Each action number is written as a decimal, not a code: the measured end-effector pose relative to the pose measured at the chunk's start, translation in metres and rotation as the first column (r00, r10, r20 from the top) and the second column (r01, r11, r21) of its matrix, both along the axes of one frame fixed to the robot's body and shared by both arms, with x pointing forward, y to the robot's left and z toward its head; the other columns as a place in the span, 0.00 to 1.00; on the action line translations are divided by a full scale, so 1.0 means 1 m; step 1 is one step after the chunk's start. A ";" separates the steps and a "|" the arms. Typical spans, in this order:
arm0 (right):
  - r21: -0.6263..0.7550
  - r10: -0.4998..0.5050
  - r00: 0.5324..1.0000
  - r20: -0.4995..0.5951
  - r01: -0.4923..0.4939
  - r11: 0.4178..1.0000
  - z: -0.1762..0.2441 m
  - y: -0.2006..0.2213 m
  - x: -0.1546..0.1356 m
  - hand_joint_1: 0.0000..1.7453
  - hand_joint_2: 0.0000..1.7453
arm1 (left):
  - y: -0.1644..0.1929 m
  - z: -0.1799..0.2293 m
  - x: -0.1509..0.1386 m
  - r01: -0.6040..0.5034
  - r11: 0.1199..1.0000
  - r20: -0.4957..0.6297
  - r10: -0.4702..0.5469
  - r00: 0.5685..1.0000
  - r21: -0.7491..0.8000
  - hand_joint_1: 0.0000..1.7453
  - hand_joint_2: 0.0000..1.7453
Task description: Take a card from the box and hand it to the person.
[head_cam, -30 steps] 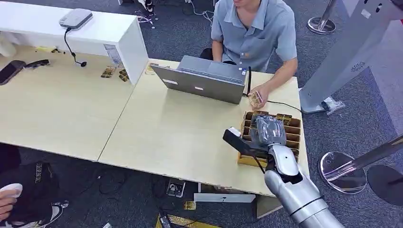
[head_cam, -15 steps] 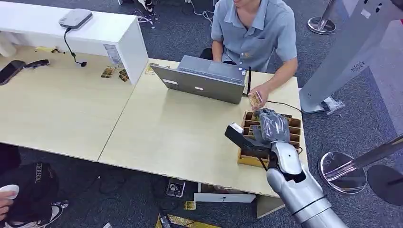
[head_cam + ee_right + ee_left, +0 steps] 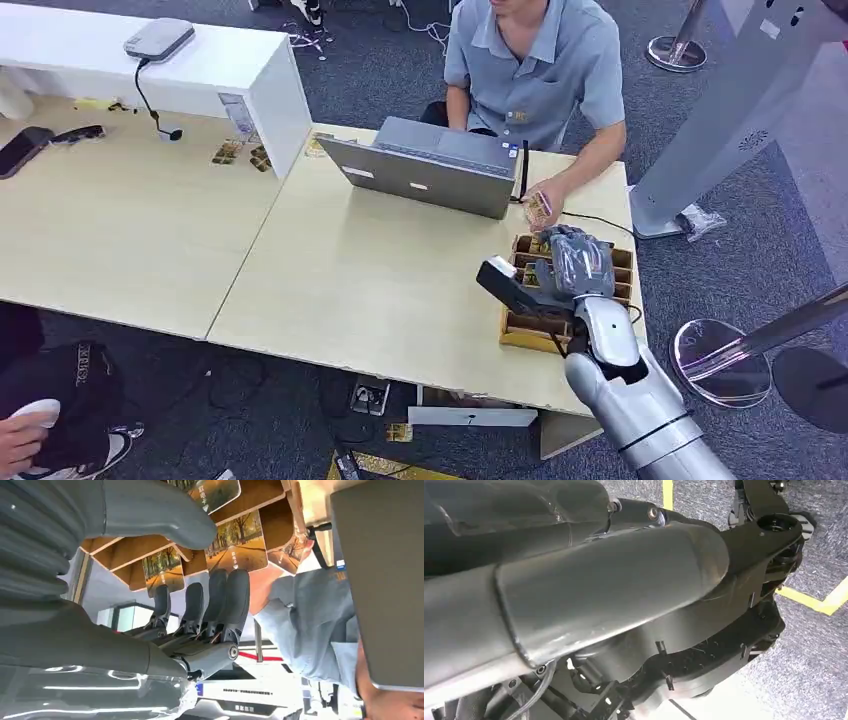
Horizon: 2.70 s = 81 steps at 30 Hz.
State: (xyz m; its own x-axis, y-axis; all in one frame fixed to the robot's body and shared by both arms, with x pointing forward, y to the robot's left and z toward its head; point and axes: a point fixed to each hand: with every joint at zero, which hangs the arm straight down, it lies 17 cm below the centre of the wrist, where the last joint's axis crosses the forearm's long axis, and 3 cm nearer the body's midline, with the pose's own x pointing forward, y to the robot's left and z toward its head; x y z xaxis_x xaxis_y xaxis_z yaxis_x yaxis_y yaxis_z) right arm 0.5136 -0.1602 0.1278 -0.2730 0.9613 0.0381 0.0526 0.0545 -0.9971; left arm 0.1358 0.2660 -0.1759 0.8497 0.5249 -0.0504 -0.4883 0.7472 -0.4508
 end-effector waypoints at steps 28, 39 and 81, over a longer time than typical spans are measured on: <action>-0.012 0.000 0.996 -0.090 -0.001 1.000 -0.044 -0.011 -0.005 0.58 1.00 | -0.003 0.002 0.000 0.005 1.000 -0.001 -0.005 1.000 -0.008 0.00 0.00; -0.004 -0.006 0.997 -0.075 0.005 1.000 -0.043 -0.013 -0.004 0.83 1.00 | -0.003 0.002 0.000 0.006 1.000 0.000 -0.006 1.000 -0.009 0.00 0.00; 0.093 -0.030 0.929 0.370 -0.004 0.996 0.131 -0.013 -0.016 1.00 1.00 | -0.008 0.002 -0.002 0.014 1.000 -0.002 -0.014 1.000 -0.016 0.00 0.00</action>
